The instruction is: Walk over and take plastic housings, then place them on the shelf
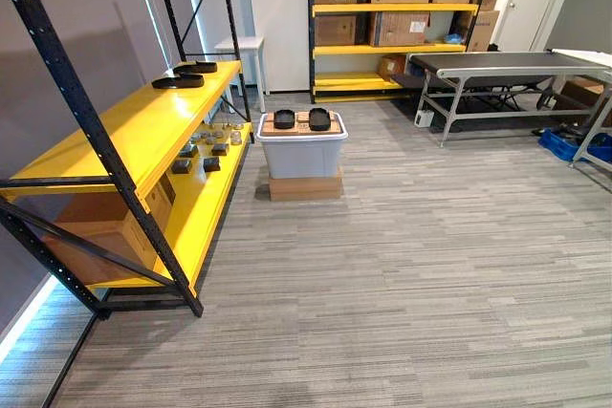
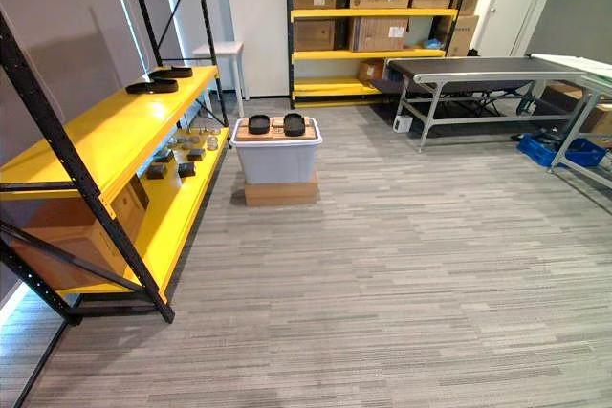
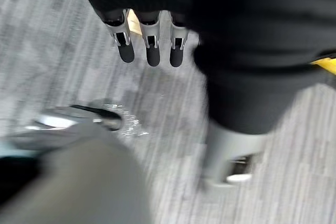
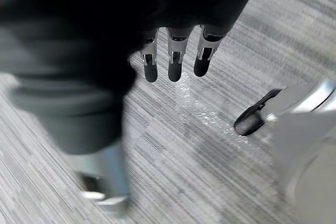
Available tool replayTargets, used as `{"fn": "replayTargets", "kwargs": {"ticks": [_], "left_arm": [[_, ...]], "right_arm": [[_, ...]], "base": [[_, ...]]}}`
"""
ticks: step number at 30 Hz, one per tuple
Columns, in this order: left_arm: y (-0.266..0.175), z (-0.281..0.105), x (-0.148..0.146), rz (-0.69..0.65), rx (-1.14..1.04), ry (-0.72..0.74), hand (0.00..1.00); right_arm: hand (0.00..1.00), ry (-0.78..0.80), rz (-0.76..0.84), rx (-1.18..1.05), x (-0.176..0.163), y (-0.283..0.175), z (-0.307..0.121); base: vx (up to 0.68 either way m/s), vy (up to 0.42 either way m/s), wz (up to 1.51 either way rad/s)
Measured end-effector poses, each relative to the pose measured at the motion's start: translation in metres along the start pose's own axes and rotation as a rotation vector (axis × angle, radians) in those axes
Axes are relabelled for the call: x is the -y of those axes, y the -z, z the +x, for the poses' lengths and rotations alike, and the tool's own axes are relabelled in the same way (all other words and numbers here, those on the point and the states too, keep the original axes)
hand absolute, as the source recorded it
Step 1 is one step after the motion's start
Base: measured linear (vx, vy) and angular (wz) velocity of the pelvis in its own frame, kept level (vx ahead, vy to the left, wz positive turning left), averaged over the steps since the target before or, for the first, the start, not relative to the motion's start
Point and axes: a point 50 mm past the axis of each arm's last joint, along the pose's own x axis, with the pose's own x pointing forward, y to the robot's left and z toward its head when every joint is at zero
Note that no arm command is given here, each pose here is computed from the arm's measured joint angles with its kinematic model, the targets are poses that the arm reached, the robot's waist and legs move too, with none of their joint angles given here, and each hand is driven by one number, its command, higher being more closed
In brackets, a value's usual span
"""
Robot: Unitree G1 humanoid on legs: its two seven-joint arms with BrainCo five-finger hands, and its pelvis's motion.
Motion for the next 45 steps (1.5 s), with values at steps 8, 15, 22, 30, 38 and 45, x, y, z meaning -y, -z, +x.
{"fn": "replayTargets", "kwargs": {"ticks": [8,15,22,30,38,45], "left_arm": [[-0.053,0.001,-0.038,0.007,0.165,-0.104,0.0],[-0.036,0.001,-0.031,-0.021,0.125,-0.09,0.0],[-0.017,0.0,-0.018,-0.041,0.077,-0.062,0.0],[-0.022,0.002,-0.013,-0.032,0.091,-0.045,0.0],[-0.03,0.003,-0.006,-0.025,0.116,-0.014,0.0],[-0.044,0.004,-0.001,0.054,0.147,0.012,0.0]], "right_arm": [[0.0,0.019,-0.022,0.19,0.013,-0.068,0.002],[0.0,0.004,-0.02,0.207,0.008,-0.076,0.002],[0.0,-0.019,-0.005,0.161,-0.001,-0.057,0.004],[0.0,-0.059,-0.036,0.139,-0.017,-0.049,0.005],[0.0,-0.099,-0.059,0.145,-0.032,-0.053,0.006],[0.0,-0.157,-0.037,0.088,-0.05,-0.029,0.004]], "base": [[0.04,-0.003,0.06],[0.0,0.0,0.0],[-0.03,-0.004,-0.03],[-0.03,0.002,-0.05],[0.0,0.057,-0.13],[0.26,0.067,-0.11]]}}
